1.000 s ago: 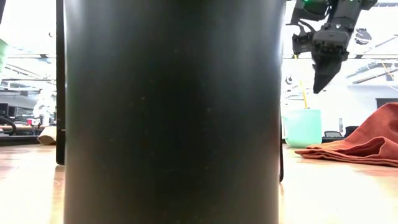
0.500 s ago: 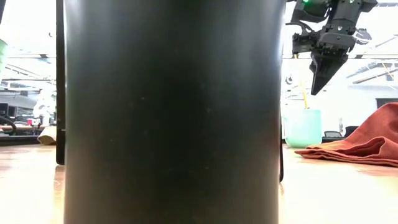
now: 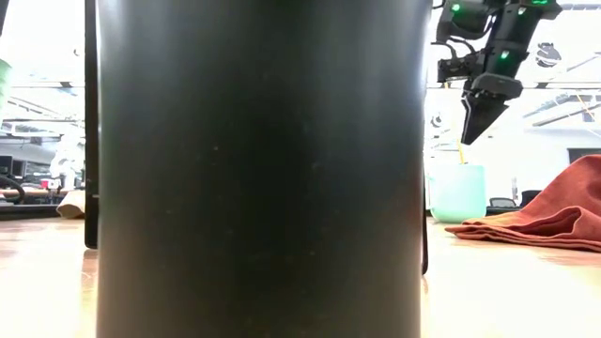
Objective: Stack small to large cups/mugs on shelf
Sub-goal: Put the light blue mug on the shelf
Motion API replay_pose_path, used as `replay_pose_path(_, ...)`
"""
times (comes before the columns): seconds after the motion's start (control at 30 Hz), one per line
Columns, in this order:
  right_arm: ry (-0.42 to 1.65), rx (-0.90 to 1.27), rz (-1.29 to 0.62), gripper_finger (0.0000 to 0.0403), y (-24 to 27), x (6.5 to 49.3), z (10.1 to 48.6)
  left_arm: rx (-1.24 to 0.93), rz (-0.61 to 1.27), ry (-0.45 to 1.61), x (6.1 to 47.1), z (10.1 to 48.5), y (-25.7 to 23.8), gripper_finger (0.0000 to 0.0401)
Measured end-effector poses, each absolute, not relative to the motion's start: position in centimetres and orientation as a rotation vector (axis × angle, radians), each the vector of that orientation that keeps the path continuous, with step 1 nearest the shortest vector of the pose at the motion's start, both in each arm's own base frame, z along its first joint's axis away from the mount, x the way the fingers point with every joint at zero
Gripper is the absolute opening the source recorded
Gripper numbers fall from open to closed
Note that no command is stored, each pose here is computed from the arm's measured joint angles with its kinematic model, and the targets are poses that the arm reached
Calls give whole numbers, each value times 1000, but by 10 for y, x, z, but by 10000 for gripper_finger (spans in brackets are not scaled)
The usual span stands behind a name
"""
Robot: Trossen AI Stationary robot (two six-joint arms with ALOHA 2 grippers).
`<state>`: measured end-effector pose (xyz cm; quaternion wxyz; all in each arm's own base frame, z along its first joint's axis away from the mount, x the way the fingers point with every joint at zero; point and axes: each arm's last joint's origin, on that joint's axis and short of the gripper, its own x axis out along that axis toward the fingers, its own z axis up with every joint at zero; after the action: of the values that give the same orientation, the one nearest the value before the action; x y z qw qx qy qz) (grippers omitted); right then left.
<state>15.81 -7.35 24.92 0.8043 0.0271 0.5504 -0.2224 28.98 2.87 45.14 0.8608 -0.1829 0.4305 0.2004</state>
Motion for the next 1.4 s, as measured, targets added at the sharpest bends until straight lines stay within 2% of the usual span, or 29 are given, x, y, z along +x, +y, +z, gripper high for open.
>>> replay_pose_path(0.53,1317,47,-412,137,-90,167,230,-409,429,883,291,452,29,175)
replay_pose_path(1.4,1364,49,-257,137,-96,174,218,-416,429,871,292,453,29,175)
